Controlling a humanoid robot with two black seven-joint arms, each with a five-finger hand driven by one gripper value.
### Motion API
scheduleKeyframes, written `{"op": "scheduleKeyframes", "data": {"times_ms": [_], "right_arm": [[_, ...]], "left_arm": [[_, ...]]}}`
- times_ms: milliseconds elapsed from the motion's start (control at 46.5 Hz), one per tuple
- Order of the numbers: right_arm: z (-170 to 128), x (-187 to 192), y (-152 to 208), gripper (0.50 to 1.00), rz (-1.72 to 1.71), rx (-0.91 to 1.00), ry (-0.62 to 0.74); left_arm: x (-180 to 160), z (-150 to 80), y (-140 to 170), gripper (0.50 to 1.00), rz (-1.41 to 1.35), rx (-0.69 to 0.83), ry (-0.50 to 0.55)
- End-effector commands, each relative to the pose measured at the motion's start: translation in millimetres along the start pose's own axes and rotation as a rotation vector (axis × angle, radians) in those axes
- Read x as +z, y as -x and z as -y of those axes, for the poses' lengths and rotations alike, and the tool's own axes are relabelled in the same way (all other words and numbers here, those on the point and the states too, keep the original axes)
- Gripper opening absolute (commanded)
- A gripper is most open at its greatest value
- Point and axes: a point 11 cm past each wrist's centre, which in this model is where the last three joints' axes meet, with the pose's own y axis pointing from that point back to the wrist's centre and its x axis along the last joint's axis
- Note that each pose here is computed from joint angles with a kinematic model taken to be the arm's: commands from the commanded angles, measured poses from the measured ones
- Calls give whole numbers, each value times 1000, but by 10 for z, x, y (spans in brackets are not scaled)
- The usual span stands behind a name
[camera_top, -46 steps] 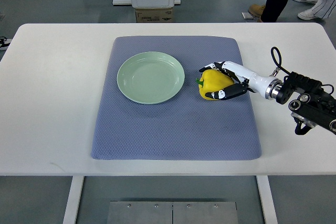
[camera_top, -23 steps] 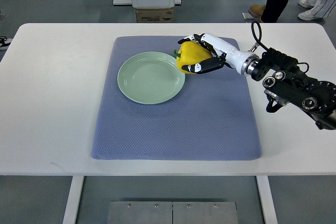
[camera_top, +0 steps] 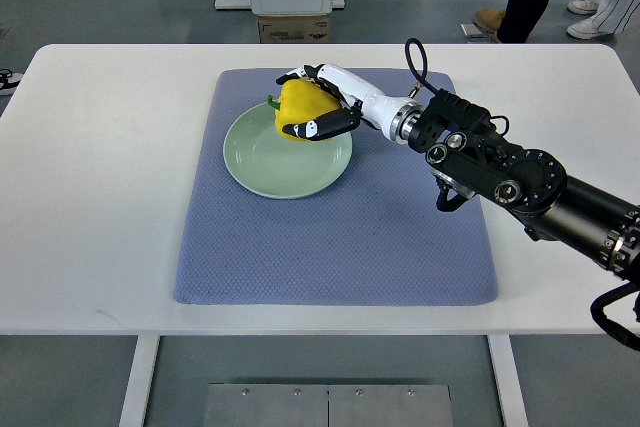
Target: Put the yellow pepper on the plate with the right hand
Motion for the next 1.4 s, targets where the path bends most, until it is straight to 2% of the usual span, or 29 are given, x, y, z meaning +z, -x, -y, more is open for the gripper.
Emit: {"op": "scheduleKeyframes", "data": {"times_ms": [0,602,925,946,968,1032,1118,1226,1376], "right_arm": [[-1,16,2,500,-1,0,9],[-74,261,296,500,-13,-67,55],[-87,300,331,500,-14,-75,64],[-87,300,331,512,-14,-75,64],[-87,302,331,564,-14,-75,66],[-87,304,331,775,-14,-75,67],[-86,300,326,976,-12,-72,65],[-85,298,323,995,-11,-71,64],[-77,274,304,998,-11,-68,59]], "left_arm": [[0,0,1,1000,0,0,1],[-2,0,1,1000,-1,0,-1],[-1,0,1,1000,-1,0,0],[-2,0,1,1000,-1,0,-1],[0,0,1,1000,0,0,1],[0,0,1,1000,0,0,1],[0,0,1,1000,0,0,1],[0,0,1,1000,0,0,1],[-1,0,-4,1000,1,1,0]]}}
